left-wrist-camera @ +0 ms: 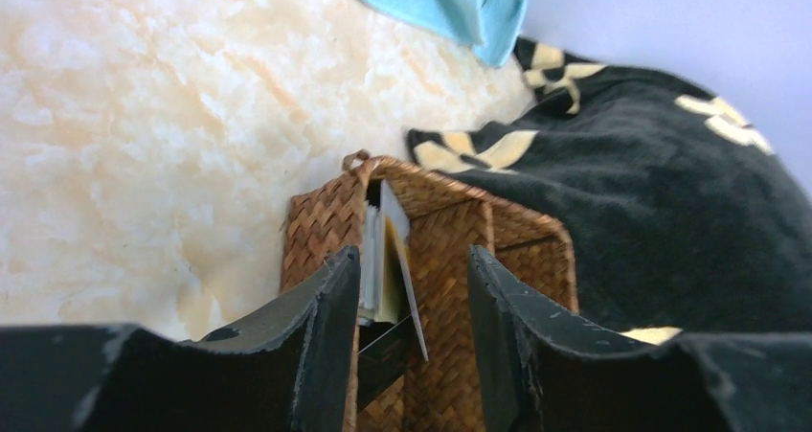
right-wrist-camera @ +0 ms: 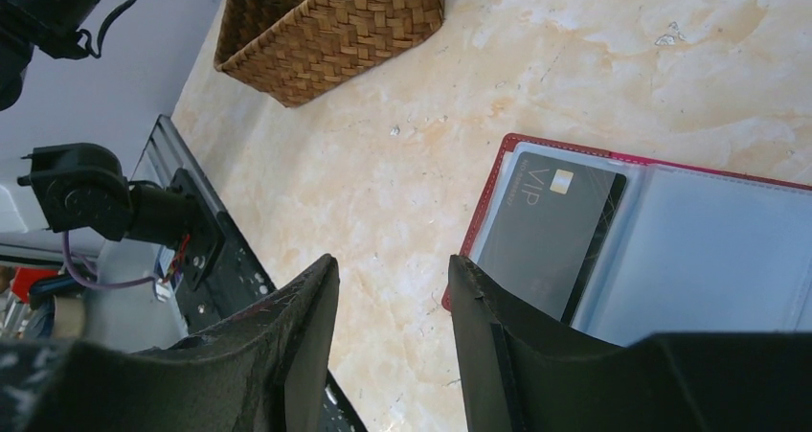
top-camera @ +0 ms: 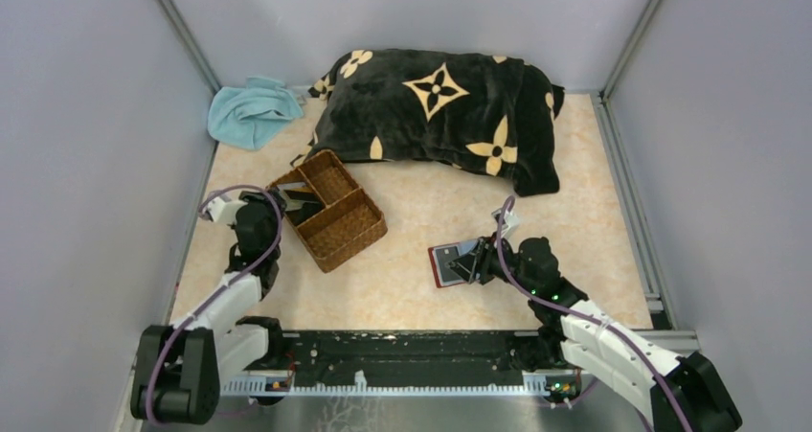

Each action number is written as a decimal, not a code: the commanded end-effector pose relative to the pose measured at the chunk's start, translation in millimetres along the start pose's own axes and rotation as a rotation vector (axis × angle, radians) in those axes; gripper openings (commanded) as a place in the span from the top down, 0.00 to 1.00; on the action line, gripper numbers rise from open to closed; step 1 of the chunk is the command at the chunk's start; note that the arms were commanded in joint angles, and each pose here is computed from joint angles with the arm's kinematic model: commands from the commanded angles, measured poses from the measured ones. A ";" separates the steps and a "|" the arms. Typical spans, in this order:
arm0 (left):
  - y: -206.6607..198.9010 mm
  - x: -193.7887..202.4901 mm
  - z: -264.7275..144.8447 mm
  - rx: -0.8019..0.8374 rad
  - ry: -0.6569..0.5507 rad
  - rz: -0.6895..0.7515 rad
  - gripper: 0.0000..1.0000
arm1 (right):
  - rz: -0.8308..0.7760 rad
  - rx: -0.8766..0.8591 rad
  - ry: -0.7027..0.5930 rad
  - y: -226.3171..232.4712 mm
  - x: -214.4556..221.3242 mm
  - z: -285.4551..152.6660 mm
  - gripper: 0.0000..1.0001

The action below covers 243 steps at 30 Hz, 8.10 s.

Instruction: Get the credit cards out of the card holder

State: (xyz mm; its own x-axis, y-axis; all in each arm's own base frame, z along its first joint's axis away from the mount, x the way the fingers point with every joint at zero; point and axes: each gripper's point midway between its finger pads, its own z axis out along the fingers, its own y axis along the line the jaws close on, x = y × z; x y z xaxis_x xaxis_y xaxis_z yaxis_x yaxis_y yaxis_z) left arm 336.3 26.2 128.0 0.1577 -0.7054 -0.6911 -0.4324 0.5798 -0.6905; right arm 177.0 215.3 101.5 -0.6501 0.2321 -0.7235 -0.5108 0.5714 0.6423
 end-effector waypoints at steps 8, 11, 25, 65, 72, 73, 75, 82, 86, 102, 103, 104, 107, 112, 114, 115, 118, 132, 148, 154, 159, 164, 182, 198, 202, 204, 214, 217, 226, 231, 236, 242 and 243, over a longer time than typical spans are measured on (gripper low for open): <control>-70.0 -41.5 -53.3 0.287 0.045 0.042 0.58 | -0.039 0.004 -0.066 5.2 -19.5 0.0 0.53; -89.0 -17.7 -76.4 0.425 0.198 0.048 0.77 | -0.038 0.057 -0.054 -3.9 -20.6 3.5 0.56; -124.3 164.5 -215.7 0.814 0.786 0.237 1.00 | 0.044 0.322 0.004 -51.7 -12.9 10.0 1.00; -85.1 325.3 -279.7 0.822 1.233 0.263 1.00 | 0.096 0.350 0.053 -70.6 6.6 6.2 1.00; -72.5 328.7 -278.4 0.793 1.247 0.258 1.00 | 0.088 0.391 0.047 -78.1 5.2 4.0 0.81; -71.7 329.3 -278.9 0.792 1.251 0.258 1.00 | 0.088 0.390 0.052 -78.7 6.2 4.4 0.74; -71.3 330.2 -279.1 0.791 1.254 0.256 1.00 | 0.089 0.384 0.069 -79.3 9.8 6.0 0.66; -70.2 332.6 -279.7 0.788 1.264 0.255 1.00 | 0.101 0.333 0.103 -75.6 18.3 13.7 0.61; -67.7 333.7 -279.2 0.779 1.268 0.256 1.00 | 0.091 0.315 0.103 -72.1 15.3 16.1 0.61; -68.5 333.5 -282.3 0.786 1.284 0.236 1.00 | 0.129 0.252 0.173 -68.8 35.3 23.4 0.61; -67.2 333.7 -282.2 0.783 1.285 0.237 1.00 | 0.135 0.240 0.173 -66.3 35.3 23.9 0.61; -67.3 333.8 -282.5 0.783 1.286 0.236 1.00 | 0.137 0.230 0.173 -64.4 34.9 24.1 0.61; -66.7 334.4 -282.5 0.782 1.289 0.233 1.00 | 0.139 0.190 0.160 -54.7 29.2 24.7 0.61; -66.3 335.4 -283.5 0.783 1.295 0.223 1.00 | 0.134 0.123 0.122 -36.4 16.2 22.0 0.61; -65.9 336.3 -284.0 0.782 1.299 0.218 1.00 | 0.134 0.102 0.115 -30.4 13.2 20.5 0.61; -65.4 336.8 -284.1 0.782 1.302 0.215 1.00 | 0.132 0.092 0.112 -28.2 12.2 19.9 0.62; -67.0 337.0 -286.1 0.790 1.310 0.198 1.00 | 0.128 0.091 0.115 -27.9 13.3 18.7 0.62; -66.3 332.7 -285.9 0.794 1.309 0.174 1.00 | 0.134 0.110 0.179 -40.0 35.2 19.0 0.61; -63.7 333.2 -285.6 0.786 1.322 0.151 1.00 | 0.175 -0.014 0.203 -19.2 43.2 30.2 0.61; -59.6 323.7 -275.1 0.770 1.296 0.135 1.00 | 0.177 -0.021 0.218 -18.4 47.5 29.2 0.61; -58.4 321.4 -270.1 0.764 1.290 0.132 1.00 | 0.156 0.001 0.222 -20.1 46.1 26.0 0.61; -58.9 321.7 -271.9 0.769 1.298 0.123 1.00 | 0.108 0.065 0.202 -25.8 35.2 22.2 0.62; -53.3 319.0 -269.7 0.759 1.300 0.105 1.00 | 0.102 0.123 0.165 -40.5 17.9 9.8 0.66; -51.2 318.7 -271.3 0.762 1.311 0.083 1.00 | 0.118 0.117 0.150 -39.5 14.5 7.7 0.91; -50.5 319.0 -271.4 0.761 1.313 0.081 1.00 | 0.116 0.128 0.141 -41.2 12.5 6.3 1.00; -50.6 318.8 -271.6 0.762 1.312 0.080 1.00 | 0.113 0.135 0.139 -42.4 12.0 5.5 1.00; -76.0 316.8 -280.7 0.848 1.329 0.051 1.00 | 0.135 0.067 0.140 -34.1 17.0 7.4 0.83; -87.0 316.8 -281.8 0.872 1.325 0.056 1.00 | 0.150 0.045 0.136 -31.1 18.4 8.1 0.83; -98.0 315.6 -280.0 0.886 1.309 0.067 1.00 | 0.161 0.034 0.141 -31.4 24.8 6.6 0.96; -100.2 314.4 -281.9 0.894 1.313 0.057 1.00 | 0.165 0.041 0.146 -34.2 29.0 6.0 0.96; -100.6 315.8 -282.0 0.893 1.316 0.065 1.00 | 0.168 0.030 0.145 -32.9 28.1 7.8 0.96; -104.9 313.5 -282.6 0.901 1.313 0.061 1.00 | 0.180 0.017 0.153 -32.0 31.5 10.0 0.96; -106.1 313.1 -282.7 0.904 1.310 0.064 1.00 | 0.182 0.015 0.153 -31.7 32.0 10.4 0.96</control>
State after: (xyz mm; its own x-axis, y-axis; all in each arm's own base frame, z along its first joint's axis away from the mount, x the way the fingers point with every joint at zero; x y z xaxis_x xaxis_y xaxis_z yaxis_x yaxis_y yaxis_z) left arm 173.8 -365.5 27.4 -0.9025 -0.2333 -0.3620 0.2667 0.3572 -0.8951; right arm 174.6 204.5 40.8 -0.8314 0.2058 -0.5161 -0.3117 0.5962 0.7399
